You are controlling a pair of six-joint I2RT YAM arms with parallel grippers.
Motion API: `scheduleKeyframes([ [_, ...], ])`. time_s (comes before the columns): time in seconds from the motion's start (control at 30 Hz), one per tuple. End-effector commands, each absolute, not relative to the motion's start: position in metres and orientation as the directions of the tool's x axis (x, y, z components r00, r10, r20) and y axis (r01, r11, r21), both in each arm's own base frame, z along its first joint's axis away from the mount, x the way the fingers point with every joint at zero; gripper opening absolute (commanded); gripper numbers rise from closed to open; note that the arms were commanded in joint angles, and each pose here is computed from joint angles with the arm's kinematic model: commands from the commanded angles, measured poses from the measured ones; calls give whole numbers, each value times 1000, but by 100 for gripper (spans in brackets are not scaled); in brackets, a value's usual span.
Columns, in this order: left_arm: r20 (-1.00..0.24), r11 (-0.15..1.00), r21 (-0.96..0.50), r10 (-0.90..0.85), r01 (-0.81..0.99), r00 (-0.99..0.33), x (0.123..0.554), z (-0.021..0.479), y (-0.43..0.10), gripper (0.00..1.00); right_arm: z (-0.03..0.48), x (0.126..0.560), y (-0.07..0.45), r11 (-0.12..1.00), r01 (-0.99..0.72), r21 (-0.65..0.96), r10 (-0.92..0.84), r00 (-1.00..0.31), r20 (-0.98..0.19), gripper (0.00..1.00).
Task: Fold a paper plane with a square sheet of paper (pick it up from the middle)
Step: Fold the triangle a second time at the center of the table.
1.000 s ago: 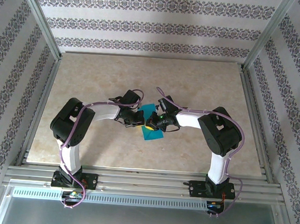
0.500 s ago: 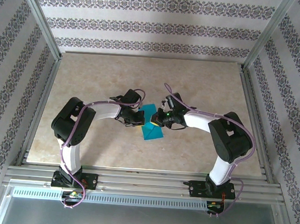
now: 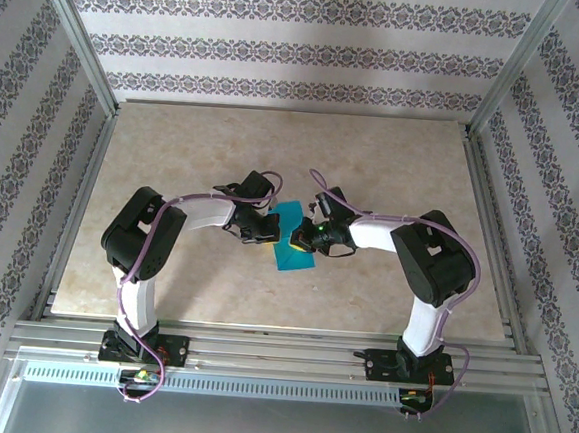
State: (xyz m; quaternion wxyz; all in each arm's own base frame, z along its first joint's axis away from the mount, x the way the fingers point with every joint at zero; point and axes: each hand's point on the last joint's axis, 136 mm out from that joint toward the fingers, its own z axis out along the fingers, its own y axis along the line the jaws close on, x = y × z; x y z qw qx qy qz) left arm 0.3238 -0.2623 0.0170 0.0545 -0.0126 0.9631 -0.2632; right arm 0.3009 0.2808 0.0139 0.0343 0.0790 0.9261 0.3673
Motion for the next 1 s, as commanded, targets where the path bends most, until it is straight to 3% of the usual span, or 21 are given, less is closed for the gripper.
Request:
scheduleKeyframes([
  [0.0, 19, 941, -337, -27, -31, -999, 292, -30, -232, 0, -17, 287, 260, 771, 187, 608, 205, -978, 40, 3],
  [0.27, -83, 901, -430, 22, 56, -996, 324, 13, -259, 0, -24, 283, 252, 768, 275, 578, 293, -954, 64, 3],
  [0.47, -148, 824, -565, -61, 34, -987, 333, 59, -280, 5, -23, 286, 246, 749, 365, 553, 409, -911, 49, 3],
  [0.77, -64, 764, -641, -143, -69, -988, 295, 58, -285, 8, -32, 295, 234, 725, 428, 540, 513, -858, -8, 3],
  [0.97, -9, 800, -593, -119, -90, -993, 283, 38, -292, 7, -34, 295, 238, 723, 420, 548, 503, -864, -1, 3],
])
